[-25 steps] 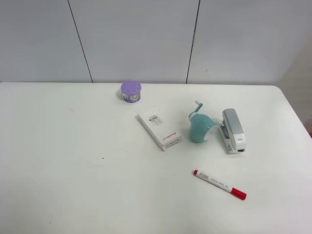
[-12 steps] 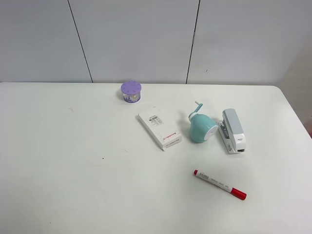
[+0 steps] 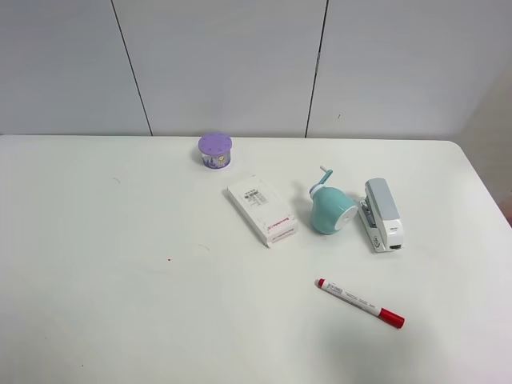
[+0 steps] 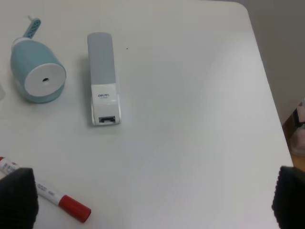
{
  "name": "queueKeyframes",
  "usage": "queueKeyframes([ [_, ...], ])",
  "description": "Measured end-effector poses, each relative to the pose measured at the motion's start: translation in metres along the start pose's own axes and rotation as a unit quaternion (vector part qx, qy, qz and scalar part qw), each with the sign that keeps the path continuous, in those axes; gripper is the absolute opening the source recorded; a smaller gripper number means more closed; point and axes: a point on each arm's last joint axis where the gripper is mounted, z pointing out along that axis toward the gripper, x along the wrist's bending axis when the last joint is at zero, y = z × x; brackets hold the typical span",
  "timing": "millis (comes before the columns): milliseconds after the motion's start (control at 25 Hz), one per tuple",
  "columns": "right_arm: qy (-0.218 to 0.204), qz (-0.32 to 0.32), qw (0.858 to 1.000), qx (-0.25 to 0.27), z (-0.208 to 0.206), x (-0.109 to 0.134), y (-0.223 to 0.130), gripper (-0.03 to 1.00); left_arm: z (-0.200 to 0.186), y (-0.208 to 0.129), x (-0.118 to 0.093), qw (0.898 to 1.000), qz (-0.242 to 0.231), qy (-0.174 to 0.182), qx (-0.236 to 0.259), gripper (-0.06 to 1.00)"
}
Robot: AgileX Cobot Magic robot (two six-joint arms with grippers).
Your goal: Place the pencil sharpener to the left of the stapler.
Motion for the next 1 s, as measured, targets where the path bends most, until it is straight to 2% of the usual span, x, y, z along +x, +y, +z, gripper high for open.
queueKeyframes([
  [1000, -0.012, 0.013, 1.000, -0.010, 0.0047, -0.0022, -0.0004, 0.99, 0.0000, 0.0000, 0.0000, 1.000, 0.000, 0.000, 0.000, 0.99],
])
